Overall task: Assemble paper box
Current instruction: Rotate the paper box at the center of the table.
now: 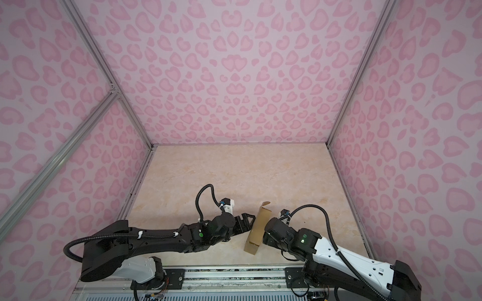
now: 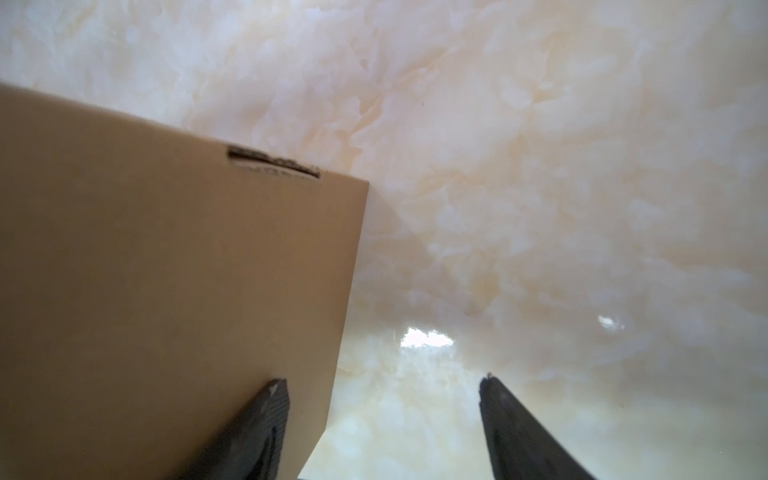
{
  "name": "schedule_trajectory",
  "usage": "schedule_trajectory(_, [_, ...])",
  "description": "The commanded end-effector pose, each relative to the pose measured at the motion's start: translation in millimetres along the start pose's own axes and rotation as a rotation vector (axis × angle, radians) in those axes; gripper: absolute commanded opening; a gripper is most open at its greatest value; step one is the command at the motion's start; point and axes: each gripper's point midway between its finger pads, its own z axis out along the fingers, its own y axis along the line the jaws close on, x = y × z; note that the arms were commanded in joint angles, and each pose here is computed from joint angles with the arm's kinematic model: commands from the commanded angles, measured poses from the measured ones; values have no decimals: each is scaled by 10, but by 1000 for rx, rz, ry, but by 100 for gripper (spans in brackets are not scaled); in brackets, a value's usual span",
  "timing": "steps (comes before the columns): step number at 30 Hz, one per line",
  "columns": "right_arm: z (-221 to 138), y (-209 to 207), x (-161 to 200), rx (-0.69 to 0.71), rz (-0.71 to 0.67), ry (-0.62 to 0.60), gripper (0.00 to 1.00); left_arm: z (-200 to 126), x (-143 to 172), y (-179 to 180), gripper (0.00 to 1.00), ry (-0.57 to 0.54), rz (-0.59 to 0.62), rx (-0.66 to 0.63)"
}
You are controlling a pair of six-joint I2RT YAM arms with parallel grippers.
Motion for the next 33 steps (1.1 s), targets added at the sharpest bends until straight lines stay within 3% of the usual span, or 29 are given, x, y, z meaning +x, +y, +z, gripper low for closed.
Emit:
schedule_trajectory(1, [-12, 223, -65, -64, 19, -31, 75, 39, 1, -116, 92, 32, 26, 44])
schedule_trajectory(33, [-157, 839, 97, -158, -19, -75, 76, 339, -635, -47, 92, 118, 138, 121])
